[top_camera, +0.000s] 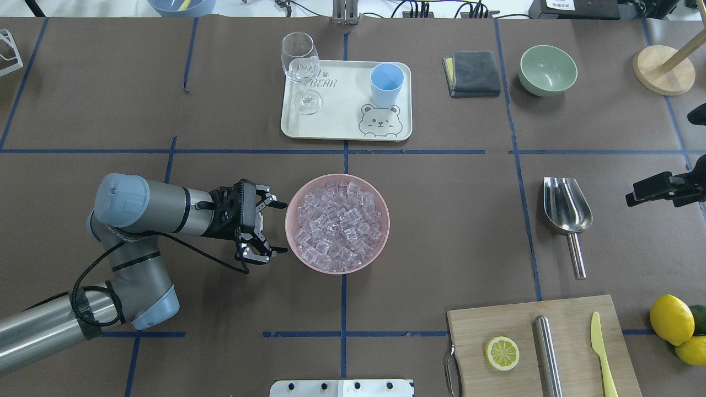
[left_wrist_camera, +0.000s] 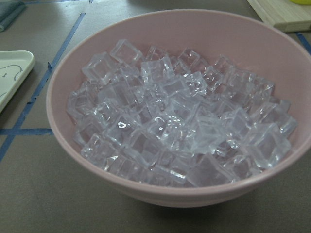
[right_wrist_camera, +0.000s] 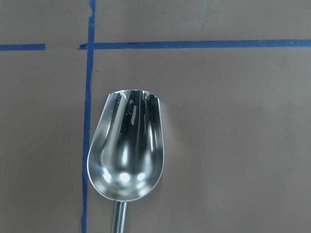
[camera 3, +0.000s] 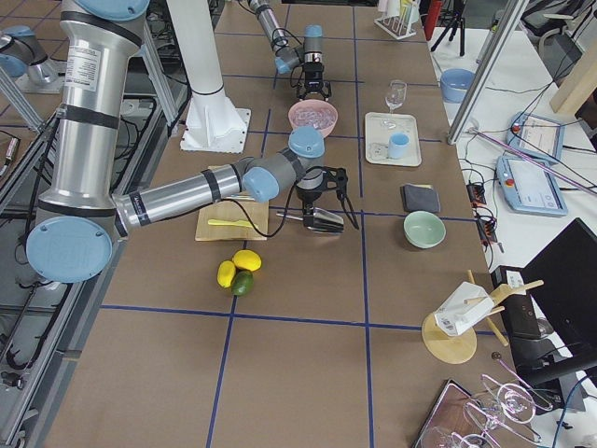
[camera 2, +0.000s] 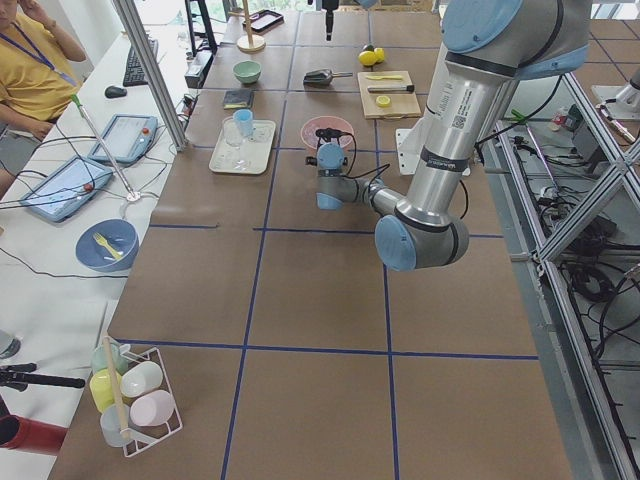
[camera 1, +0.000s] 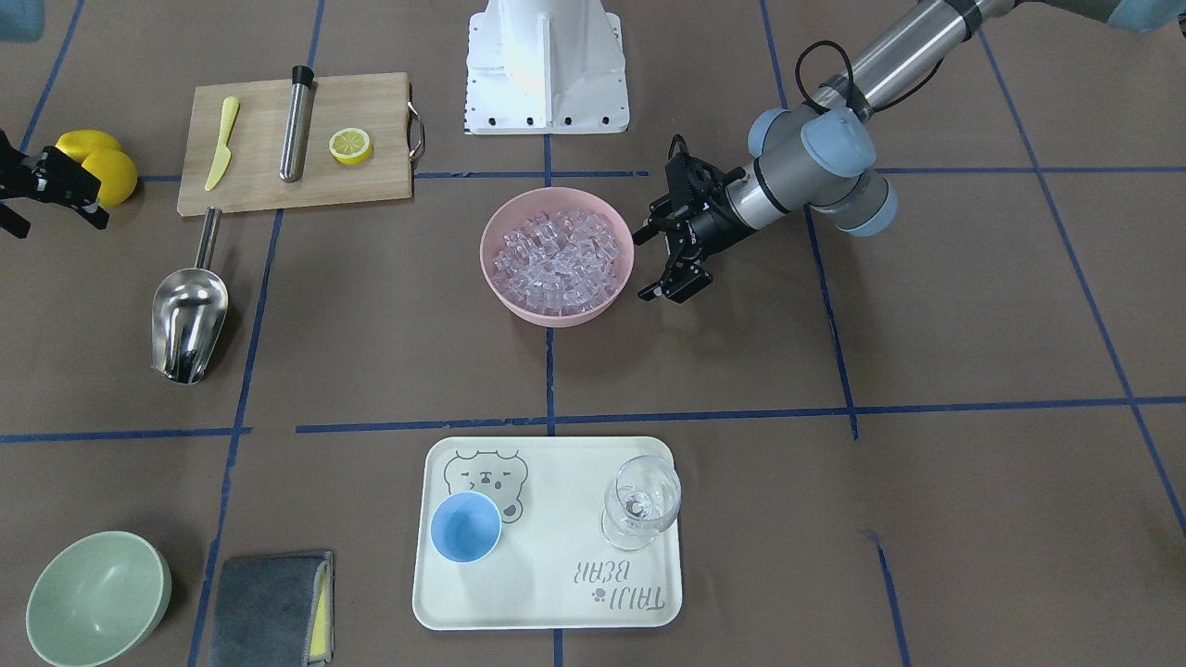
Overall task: Put ice in cup with scoop
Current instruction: 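Lower the right gripper onto the silver scoop handle and grasp it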
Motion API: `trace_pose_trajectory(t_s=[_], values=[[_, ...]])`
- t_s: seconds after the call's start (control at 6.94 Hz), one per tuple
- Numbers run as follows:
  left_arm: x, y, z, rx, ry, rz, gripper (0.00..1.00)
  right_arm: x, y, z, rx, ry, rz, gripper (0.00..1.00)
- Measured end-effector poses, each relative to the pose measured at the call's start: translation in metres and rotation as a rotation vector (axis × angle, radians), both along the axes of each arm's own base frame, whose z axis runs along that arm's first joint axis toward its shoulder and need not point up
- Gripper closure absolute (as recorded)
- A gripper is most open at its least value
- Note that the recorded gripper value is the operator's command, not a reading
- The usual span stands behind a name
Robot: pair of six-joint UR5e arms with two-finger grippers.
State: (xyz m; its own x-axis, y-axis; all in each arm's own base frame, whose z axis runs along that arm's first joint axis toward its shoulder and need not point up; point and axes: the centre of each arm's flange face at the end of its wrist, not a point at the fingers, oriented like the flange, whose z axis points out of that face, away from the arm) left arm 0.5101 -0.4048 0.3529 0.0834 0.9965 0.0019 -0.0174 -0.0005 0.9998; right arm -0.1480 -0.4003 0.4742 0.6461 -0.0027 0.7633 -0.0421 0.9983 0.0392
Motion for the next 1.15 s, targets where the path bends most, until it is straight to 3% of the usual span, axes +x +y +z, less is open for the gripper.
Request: trace_pose_trajectory(t_s=[0.43, 0.58, 0.72, 1.01, 1.15], values=[[0.002, 0.0, -0.006, -0.039, 0.012, 0.005, 0.0, -0.043, 0.025, 0.006, -0.033, 0.031, 0.071, 0.0], [0.002, 0.0, -0.007, -0.039, 0.014, 0.005, 0.0, -0.065, 0.034, 0.006, -0.036, 0.049, 0.092, 0.07], [0.001, 0.0, -0.007, -0.038, 0.016, 0.005, 0.0, -0.086, 0.042, 0.005, -0.033, 0.054, 0.103, 0.26], [0.001, 0.0, -0.008, -0.037, 0.017, 0.004, 0.0, -0.121, 0.054, 0.001, -0.023, 0.058, 0.08, 0.29], [0.001, 0.0, -0.008, -0.036, 0.018, 0.004, 0.0, -0.136, 0.056, 0.002, -0.02, 0.06, 0.059, 0.36]])
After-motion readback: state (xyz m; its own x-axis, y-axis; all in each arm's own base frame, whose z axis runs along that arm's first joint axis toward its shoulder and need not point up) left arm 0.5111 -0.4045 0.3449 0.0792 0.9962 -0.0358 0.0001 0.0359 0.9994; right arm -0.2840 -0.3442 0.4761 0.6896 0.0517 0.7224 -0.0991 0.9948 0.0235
